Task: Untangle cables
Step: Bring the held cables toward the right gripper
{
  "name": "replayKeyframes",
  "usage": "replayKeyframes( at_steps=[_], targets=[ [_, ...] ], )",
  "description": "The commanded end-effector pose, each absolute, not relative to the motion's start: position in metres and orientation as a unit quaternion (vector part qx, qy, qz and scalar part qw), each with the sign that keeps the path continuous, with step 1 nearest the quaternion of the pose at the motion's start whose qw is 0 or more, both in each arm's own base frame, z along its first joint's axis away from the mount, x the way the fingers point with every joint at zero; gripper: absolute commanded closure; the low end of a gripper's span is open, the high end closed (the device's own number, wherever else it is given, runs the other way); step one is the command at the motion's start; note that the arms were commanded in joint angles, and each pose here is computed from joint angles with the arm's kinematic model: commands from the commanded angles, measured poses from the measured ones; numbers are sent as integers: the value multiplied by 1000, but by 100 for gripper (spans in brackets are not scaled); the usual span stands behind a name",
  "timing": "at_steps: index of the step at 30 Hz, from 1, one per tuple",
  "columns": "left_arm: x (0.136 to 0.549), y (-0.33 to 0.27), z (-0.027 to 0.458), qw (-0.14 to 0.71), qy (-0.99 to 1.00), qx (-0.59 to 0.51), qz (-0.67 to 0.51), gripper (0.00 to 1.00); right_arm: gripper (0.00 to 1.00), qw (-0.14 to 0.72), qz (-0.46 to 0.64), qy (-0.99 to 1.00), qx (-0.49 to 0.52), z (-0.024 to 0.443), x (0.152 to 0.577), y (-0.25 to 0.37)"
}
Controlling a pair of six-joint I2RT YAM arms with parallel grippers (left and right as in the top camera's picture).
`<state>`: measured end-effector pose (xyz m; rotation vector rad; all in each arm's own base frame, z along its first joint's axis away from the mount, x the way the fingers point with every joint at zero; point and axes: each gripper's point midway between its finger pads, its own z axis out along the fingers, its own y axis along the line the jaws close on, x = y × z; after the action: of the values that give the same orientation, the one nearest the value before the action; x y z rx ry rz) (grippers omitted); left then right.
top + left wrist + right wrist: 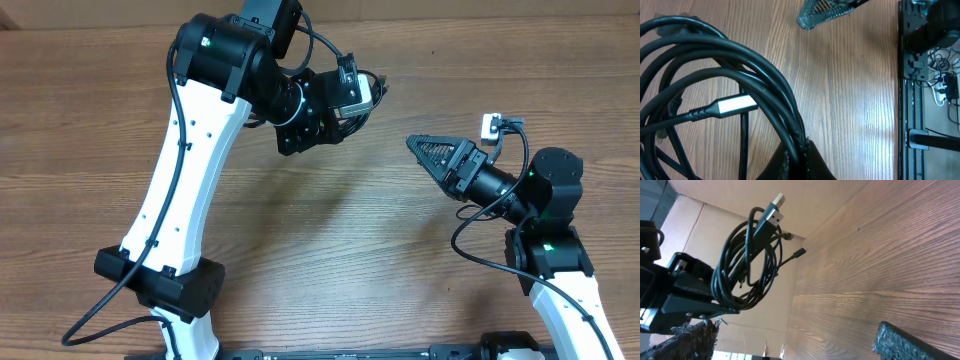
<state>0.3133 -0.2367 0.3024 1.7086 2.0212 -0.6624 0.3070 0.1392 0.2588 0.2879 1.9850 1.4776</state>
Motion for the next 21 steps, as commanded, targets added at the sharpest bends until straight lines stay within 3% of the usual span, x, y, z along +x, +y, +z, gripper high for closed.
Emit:
replayKeyframes(
  at_steps=[1,21],
  targets=[
    [312,-235,294,188,738,602,-239,96,0,335,563,750,87,272,307,140],
    [312,-235,291,181,745,595,-244,96,0,337,564,751,74,272,304,142]
  ],
)
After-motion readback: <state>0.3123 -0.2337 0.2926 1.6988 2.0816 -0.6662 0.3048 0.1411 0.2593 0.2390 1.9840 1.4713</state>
